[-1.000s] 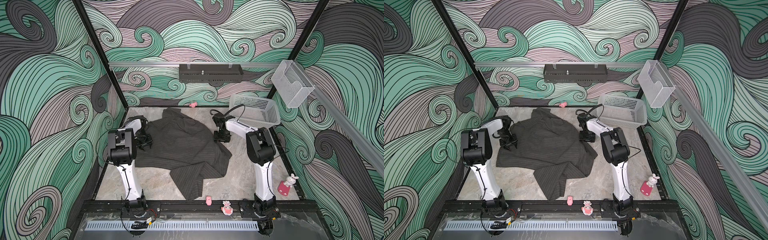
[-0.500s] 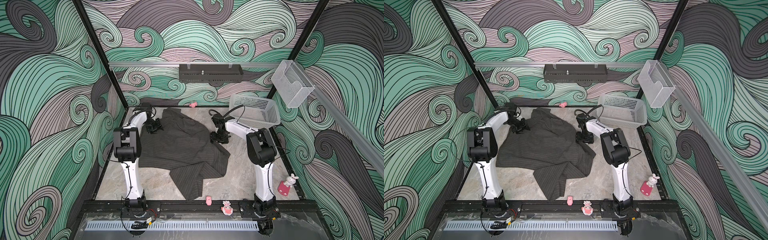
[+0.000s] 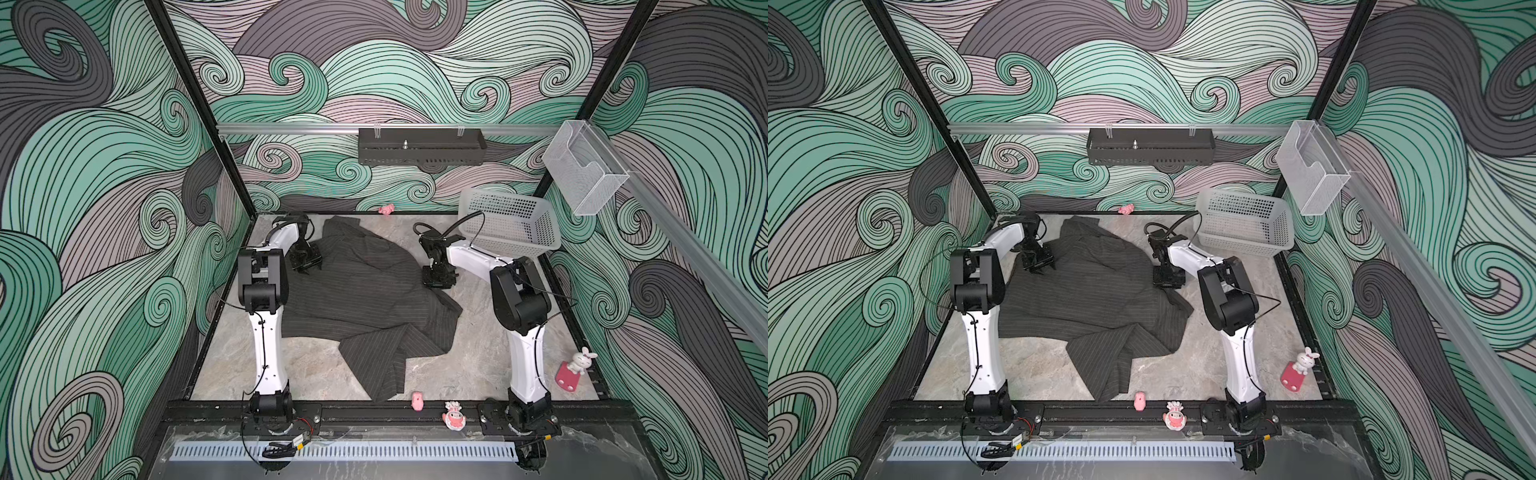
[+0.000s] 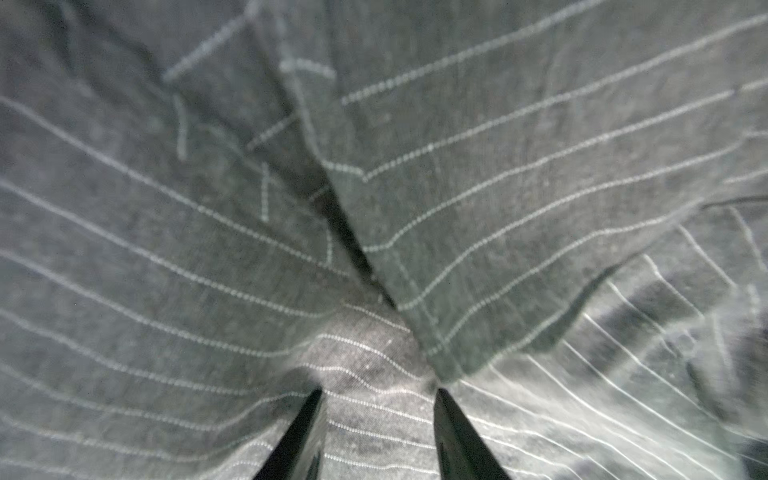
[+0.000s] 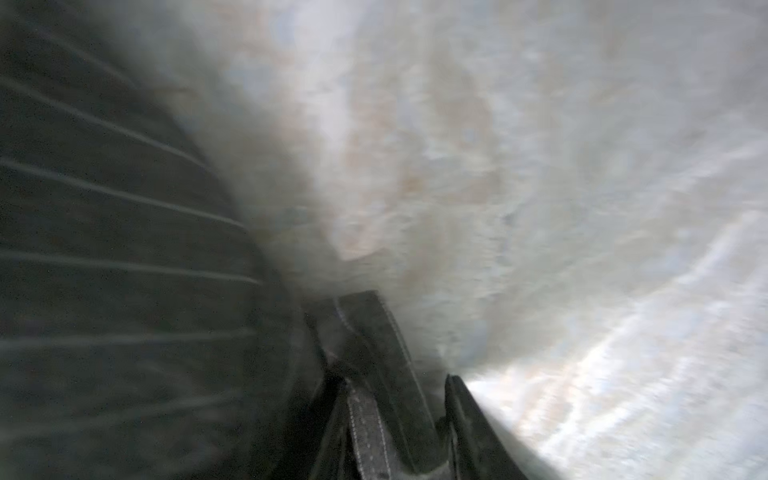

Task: Fold and stack the long sleeve shirts

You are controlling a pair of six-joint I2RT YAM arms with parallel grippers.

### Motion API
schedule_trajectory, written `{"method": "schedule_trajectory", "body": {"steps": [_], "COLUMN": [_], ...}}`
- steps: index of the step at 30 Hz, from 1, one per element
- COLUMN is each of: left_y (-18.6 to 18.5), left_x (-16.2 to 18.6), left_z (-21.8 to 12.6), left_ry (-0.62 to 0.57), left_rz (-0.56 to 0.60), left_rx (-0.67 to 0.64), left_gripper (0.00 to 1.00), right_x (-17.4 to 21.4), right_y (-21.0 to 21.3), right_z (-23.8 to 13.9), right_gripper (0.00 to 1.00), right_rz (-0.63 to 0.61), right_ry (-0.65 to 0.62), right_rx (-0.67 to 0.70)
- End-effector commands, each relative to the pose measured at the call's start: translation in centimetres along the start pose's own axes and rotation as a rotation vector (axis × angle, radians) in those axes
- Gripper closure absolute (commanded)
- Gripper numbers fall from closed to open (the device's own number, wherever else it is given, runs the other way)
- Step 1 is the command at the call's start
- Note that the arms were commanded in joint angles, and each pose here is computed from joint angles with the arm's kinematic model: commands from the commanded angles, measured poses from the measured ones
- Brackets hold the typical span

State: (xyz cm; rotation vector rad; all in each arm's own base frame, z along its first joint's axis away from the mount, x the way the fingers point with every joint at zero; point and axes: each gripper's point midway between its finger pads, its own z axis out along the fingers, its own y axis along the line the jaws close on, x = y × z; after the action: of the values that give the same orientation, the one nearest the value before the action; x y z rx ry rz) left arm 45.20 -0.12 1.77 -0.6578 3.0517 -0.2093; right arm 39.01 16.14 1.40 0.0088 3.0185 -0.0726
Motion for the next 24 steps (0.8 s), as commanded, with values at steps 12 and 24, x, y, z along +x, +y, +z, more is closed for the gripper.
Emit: {"method": "schedule_trajectory", "body": {"steps": [12, 24], "left_y": [7.7, 0.3], "left_x": [3.5, 0.9], "left_z": [0.1, -5.7], "left_ry": [0.138, -0.001], "left_rz": [-0.096, -0.041], "left_rx": [-0.076, 0.194], "left_gripper": [0.5, 0.47], "right_x": [2.1, -1.4], "right_y": [-8.0, -2.9], "right_z": [-0.9, -4.5], "right_gripper": [0.6, 0.37], "right_rz": [0.161, 0.099], "right_ry": [-0.001, -0.059], "right_rx": [0.129, -0.087]}}
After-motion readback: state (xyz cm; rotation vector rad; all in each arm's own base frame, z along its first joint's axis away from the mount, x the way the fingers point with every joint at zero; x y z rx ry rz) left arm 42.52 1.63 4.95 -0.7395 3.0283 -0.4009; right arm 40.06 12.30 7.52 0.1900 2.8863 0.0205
